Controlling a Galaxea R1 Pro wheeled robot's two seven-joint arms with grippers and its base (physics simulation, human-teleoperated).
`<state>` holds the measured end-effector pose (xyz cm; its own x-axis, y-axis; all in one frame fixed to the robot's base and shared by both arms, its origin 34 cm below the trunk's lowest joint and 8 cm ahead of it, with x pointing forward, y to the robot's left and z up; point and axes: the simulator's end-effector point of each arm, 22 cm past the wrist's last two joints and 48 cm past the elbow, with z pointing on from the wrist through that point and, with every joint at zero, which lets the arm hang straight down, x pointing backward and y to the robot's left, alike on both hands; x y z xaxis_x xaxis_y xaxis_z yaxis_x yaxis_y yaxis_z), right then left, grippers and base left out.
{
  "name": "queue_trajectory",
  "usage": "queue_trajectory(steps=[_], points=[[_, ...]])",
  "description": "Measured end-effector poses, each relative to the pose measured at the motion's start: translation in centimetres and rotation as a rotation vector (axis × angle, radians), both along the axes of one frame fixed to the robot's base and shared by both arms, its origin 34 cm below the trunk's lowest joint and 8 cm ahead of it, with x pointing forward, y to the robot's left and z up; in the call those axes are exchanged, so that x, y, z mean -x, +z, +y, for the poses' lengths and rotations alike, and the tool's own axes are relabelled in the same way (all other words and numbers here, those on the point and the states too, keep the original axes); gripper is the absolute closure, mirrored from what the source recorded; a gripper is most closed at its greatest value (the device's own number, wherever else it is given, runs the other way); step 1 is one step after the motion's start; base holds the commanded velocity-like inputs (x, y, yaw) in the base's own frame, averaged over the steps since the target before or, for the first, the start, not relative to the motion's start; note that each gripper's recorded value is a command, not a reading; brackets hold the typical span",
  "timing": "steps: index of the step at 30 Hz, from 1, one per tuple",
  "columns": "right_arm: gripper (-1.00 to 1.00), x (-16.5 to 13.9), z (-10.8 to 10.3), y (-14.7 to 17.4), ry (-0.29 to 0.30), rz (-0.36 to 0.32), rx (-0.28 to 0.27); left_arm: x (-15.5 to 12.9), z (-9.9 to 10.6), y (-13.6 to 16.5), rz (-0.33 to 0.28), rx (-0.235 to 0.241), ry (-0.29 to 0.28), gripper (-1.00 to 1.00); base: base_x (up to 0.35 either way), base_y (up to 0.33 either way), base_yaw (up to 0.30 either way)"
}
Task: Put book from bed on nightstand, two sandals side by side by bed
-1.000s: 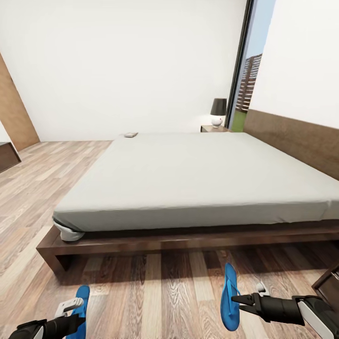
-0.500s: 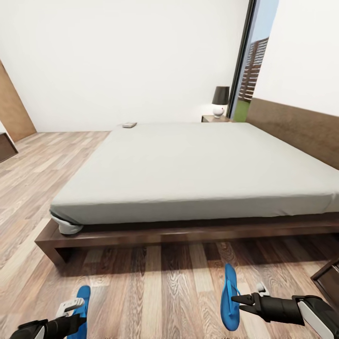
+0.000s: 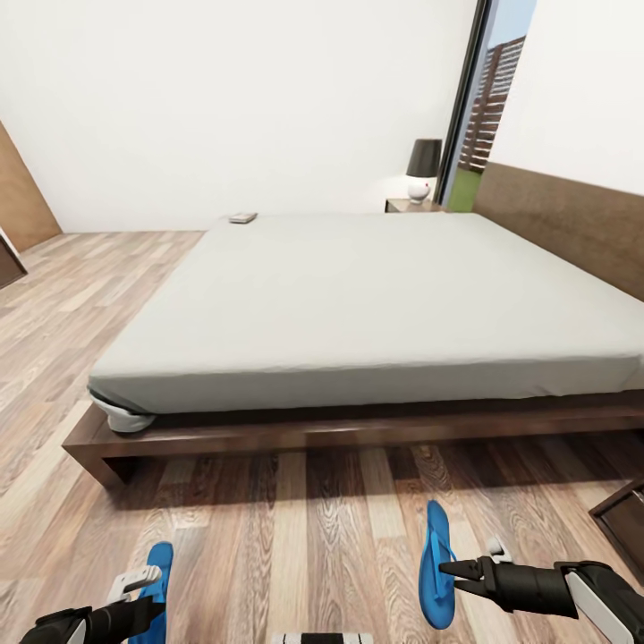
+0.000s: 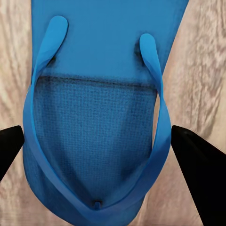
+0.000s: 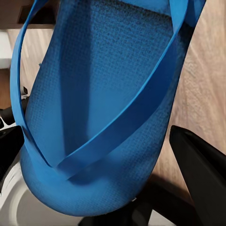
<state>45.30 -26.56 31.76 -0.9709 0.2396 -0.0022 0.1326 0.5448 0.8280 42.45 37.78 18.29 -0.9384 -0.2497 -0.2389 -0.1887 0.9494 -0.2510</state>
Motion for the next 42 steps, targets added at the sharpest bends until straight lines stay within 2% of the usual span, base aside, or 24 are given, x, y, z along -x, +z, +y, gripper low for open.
queue_trajectory(steps=[42], points=[[1.00,3.8,0.0,-6.6,0.002,0.173,0.002,5.9,-0.2,-5.8,0.169,0.001,-0.001,1.00,0.000,0.000,0.000]])
